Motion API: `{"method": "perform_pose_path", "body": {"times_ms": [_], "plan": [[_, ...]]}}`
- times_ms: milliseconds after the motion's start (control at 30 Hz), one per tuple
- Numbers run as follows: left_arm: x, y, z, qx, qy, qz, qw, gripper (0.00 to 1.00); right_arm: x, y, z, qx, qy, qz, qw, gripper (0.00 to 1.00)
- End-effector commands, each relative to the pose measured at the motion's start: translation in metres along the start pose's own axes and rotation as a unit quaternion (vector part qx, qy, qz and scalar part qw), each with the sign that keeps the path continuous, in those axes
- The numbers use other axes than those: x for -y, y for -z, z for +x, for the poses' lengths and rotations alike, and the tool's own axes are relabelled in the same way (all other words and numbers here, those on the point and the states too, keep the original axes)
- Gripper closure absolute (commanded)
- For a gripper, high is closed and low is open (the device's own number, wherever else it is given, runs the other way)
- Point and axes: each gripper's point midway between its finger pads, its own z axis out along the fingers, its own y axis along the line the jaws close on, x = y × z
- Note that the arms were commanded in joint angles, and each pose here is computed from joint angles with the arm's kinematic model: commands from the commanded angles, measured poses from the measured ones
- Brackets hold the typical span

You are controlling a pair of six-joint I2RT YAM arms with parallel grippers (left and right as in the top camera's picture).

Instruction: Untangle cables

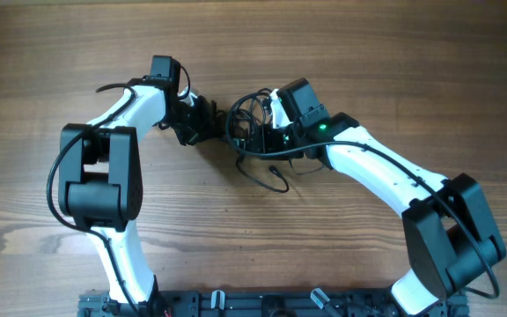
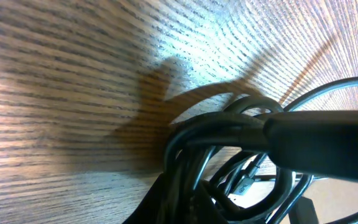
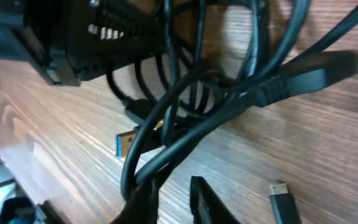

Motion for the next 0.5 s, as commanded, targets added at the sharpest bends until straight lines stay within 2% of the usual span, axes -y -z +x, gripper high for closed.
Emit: {"method": "perform_pose_path", "body": {"times_ms": [0, 100, 167, 200, 233, 333, 467], "plan": [[-0.026, -0.002, -0.014, 0.03, 0.018, -0.05, 0.998, 0.9, 0.021, 0.002, -0.008, 0.027, -0.018, 0.059, 0.998, 0.85], [-0.026, -0.002, -0.014, 0.03, 0.018, -0.05, 0.998, 0.9, 0.034, 0.002, -0.008, 0.036, -0.022, 0.089, 0.995, 0.83], [-0.026, -0.002, -0.014, 0.03, 0.018, -0.05, 0.998, 0.9, 0.055, 0.007, -0.009, 0.053, -0.052, 0.146, 0.987, 0.82], [-0.026, -0.002, -0.014, 0.03, 0.018, -0.05, 0.998, 0.9, 0.065, 0.01, -0.009, 0.061, -0.069, 0.17, 0.981, 0.71], [-0.026, -0.002, -0.014, 0.03, 0.018, -0.05, 0.998, 0.9, 0.065, 0.01, -0.008, 0.062, -0.076, 0.171, 0.98, 0.66], [-0.026, -0.002, -0.014, 0.03, 0.018, -0.05, 0.998, 0.9, 0.042, 0.003, -0.004, 0.037, -0.074, 0.106, 0.991, 0.6], [-0.026, -0.002, -0.014, 0.03, 0.018, -0.05, 0.998, 0.9, 0.008, -0.001, 0.012, -0.02, -0.075, 0.012, 0.997, 0.61]]}}
